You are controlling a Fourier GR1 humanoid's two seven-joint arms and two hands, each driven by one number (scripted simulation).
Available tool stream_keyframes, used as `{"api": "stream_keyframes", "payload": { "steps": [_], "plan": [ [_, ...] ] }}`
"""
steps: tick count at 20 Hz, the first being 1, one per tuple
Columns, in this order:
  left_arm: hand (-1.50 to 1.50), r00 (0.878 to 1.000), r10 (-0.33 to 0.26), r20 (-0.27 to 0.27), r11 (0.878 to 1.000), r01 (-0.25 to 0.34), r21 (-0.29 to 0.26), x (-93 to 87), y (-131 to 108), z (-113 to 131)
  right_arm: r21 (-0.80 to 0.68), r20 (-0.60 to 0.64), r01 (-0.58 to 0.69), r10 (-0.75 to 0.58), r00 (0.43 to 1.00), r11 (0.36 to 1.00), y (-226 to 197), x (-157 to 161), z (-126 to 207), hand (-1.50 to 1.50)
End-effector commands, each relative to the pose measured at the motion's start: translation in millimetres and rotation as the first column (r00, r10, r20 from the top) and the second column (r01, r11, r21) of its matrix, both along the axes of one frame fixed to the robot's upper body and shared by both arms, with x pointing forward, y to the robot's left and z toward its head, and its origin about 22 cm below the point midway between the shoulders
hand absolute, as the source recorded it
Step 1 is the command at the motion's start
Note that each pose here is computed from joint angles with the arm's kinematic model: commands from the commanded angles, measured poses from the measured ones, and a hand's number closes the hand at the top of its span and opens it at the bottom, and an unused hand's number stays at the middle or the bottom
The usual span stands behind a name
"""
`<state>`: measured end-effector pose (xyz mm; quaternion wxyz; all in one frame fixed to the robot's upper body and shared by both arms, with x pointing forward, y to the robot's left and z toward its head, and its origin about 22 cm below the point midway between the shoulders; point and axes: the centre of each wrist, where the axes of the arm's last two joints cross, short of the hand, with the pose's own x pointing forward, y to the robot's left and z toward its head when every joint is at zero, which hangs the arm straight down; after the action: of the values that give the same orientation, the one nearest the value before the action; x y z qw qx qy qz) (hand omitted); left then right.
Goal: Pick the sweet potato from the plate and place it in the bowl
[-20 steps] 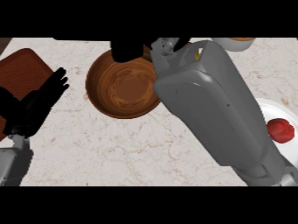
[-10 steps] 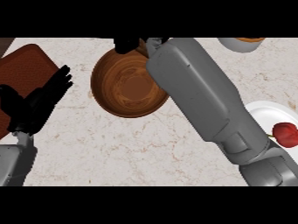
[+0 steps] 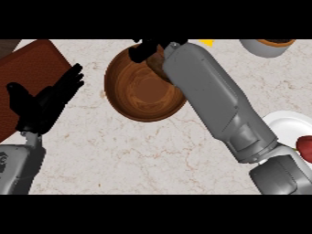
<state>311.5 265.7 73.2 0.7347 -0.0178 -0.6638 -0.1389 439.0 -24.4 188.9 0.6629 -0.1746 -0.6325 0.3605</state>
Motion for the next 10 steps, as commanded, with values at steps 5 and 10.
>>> {"api": "stream_keyframes", "payload": {
  "steps": [5,10],
  "plan": [
    [0.0,0.999,-0.043,0.008,0.999,0.043,-0.004,6.2,-22,-3,0.193,0.054,0.039,-0.05,0.997,0.98,-8,8,-16,-1.5],
    [0.0,1.0,-0.02,0.001,1.0,0.02,-0.001,3.4,-10,-8,0.212,0.18,0.056,-0.095,0.979,0.976,3,10,5,-1.5]
  ]
}}
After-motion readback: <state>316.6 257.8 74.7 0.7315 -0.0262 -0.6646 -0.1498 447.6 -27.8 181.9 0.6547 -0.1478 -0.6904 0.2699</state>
